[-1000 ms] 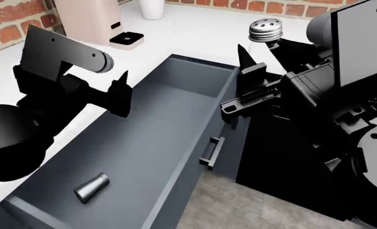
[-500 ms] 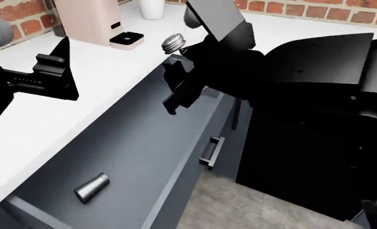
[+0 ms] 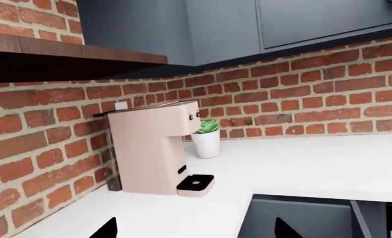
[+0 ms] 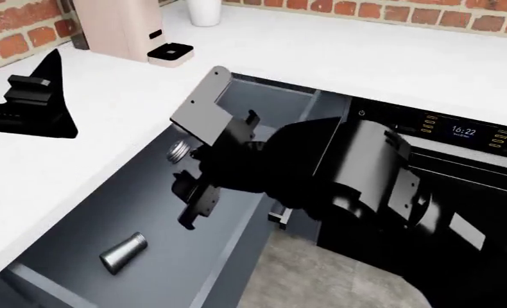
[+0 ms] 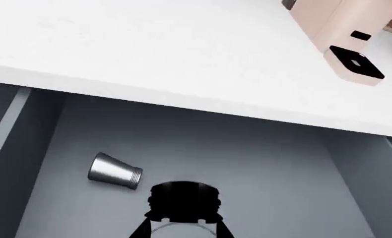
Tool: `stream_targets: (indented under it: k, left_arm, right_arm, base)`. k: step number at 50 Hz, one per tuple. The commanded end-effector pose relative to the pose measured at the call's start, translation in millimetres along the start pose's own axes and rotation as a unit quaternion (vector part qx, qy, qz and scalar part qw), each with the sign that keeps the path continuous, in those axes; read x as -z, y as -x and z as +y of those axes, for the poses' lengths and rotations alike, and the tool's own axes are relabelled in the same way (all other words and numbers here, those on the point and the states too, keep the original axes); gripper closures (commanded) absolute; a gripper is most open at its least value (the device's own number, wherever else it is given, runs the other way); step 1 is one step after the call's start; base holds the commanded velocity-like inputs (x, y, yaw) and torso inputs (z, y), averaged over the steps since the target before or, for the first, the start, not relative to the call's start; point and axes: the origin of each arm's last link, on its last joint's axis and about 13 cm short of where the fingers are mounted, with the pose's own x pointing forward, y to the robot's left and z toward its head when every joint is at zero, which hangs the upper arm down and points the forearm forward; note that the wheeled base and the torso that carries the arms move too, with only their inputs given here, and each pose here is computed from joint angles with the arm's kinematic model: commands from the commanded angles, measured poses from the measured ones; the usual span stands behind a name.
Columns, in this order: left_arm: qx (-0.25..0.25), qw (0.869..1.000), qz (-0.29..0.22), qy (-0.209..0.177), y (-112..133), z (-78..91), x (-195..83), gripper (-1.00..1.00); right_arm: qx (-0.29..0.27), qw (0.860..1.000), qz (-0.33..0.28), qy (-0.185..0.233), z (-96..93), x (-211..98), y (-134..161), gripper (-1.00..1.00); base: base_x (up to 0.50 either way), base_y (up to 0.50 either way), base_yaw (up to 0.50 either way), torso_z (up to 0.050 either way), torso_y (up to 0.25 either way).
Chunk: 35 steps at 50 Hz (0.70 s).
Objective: Pick and place the shaker into the drawer. Then close the cabinet.
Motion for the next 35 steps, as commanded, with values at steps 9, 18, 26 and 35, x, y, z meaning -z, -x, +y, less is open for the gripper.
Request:
stream_targets:
  k: [9, 18, 26, 35]
  left_arm:
    - [0.003, 1.0, 0.01, 0.002, 5, -0.1, 9, -1.0]
    - [0.006, 1.0, 0.012, 0.004, 5, -0.6, 11, -1.0]
    - [0.005, 1.0, 0.015, 0.006, 7, -0.4, 13, -1.0]
    - [0.006, 1.0, 0.015, 0.005, 6, -1.0, 13, -1.0]
  right_arm:
    - [-0.066, 0.996, 0.044, 0.038, 37.9, 23, -25, 1.0]
    - [-0.091, 0.993, 0.064, 0.05, 52.7, 31, -30, 1.0]
    - [-0.091, 0.993, 0.062, 0.044, 57.1, 33, -33, 1.0]
    - [-0.028, 0.999, 0.04, 0.015, 34.7, 16, -29, -1.0]
  base:
    - [0.0, 0.0, 0.0, 0.0, 0.0]
    - [0.0, 0.0, 0.0, 0.0, 0.0]
    - [0.0, 0.0, 0.0, 0.0, 0.0]
    - [0.0, 0.0, 0.0, 0.0, 0.0]
